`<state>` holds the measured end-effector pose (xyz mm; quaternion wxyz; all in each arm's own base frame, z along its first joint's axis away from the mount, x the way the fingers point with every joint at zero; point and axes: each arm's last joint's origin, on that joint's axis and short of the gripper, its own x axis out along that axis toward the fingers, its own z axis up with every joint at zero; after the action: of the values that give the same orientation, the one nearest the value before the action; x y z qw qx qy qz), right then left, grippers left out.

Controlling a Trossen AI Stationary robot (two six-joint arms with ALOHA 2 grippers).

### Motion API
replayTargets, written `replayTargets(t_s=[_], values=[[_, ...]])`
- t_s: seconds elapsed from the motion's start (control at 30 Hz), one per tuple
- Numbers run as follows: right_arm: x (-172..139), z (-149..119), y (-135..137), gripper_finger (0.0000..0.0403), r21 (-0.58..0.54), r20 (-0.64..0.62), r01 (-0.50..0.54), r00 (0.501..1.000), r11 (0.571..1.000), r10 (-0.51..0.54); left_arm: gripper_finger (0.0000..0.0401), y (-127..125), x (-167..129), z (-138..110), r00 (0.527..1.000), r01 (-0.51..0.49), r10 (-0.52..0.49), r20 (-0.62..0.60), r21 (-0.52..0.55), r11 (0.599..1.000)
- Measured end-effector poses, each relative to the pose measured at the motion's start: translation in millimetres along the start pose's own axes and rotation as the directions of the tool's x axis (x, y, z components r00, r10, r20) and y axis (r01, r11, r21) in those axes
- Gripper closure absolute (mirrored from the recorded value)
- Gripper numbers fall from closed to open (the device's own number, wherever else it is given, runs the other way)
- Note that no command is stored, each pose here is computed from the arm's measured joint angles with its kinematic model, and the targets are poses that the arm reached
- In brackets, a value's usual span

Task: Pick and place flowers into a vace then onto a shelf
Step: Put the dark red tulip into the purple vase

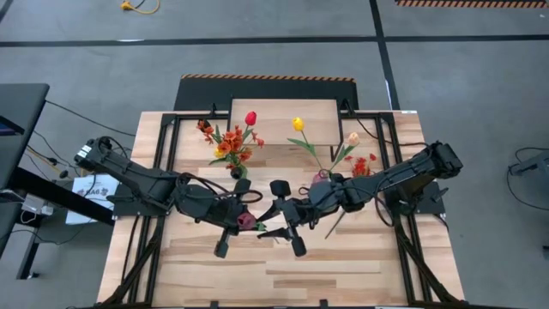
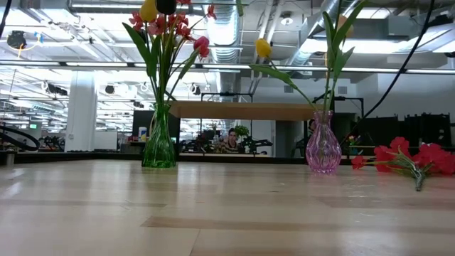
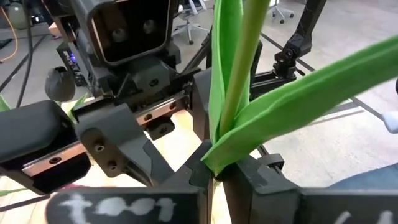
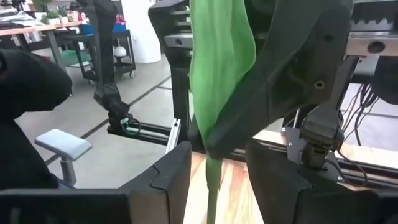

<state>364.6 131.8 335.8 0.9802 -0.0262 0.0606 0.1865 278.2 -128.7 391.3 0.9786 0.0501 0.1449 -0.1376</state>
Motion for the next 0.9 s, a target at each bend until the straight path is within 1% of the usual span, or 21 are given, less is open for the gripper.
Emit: replayTargets(t_s=[0.1,0.2,0.27,0.33,0.37,0.47,0.53,0.6,0.73,0.9], values=[[0.0,1.3,0.0,0.0273,-0.002,0.013,0.0,1.0,1.0,0.0,0.0392,0.0,0.0,0.0,1.0,-0.001,0.001,0.0,0.0,1.0],[0.0,1.8,-0.1,0.0294,-0.009,0.019,0.001,1.0,1.0,-0.001,0.0392,0.0,0.0,-0.2,1.0,-0.001,0.001,-0.002,0.0,1.0],[0.0,1.6,0.0,0.0325,-0.018,0.016,0.0,1.0,1.0,0.0,0.0392,0.0,0.0,-0.4,1.0,-0.001,0.001,-0.004,0.001,1.0],[0.0,1.3,0.0,0.0374,-0.026,0.014,-0.001,1.0,1.0,0.002,0.0392,0.1,-0.3,0.2,1.0,-0.003,0.003,0.001,-0.001,1.0],[0.0,1.1,0.0,0.0386,-0.036,0.011,-0.001,1.0,0.999,0.001,0.0392,0.2,-0.3,0.3,1.0,-0.016,0.016,0.002,-0.001,1.0],[-0.1,1.1,-0.4,0.0393,-0.031,0.01,0.008,1.0,0.999,-0.008,0.0383,0.3,-1.0,-0.1,0.996,-0.095,0.095,-0.002,-0.002,0.996],[-0.2,1.2,-1.1,0.0397,-0.03,0.01,0.017,1.0,0.999,-0.017,0.0366,-0.7,-1.4,-0.4,0.992,-0.126,0.126,-0.005,0.001,0.992],[-0.2,1.2,-1.4,0.0398,-0.028,0.01,0.029,1.0,0.999,-0.029,0.0344,-0.6,-1.5,-0.2,0.991,-0.133,0.133,-0.003,-0.005,0.991],[-0.3,1.0,-3.5,0.0399,-0.027,0.009,0.039,0.999,0.999,-0.039,0.0289,-2.2,-1.9,-0.4,0.989,-0.146,0.146,-0.005,-0.007,0.989],[-0.4,0.0,-7.0,0.0401,-0.004,0.001,0.05,0.999,0.999,-0.05,0.0224,-6.0,-3.1,-3.7,0.985,-0.17,0.17,-0.037,0.001,0.985]])
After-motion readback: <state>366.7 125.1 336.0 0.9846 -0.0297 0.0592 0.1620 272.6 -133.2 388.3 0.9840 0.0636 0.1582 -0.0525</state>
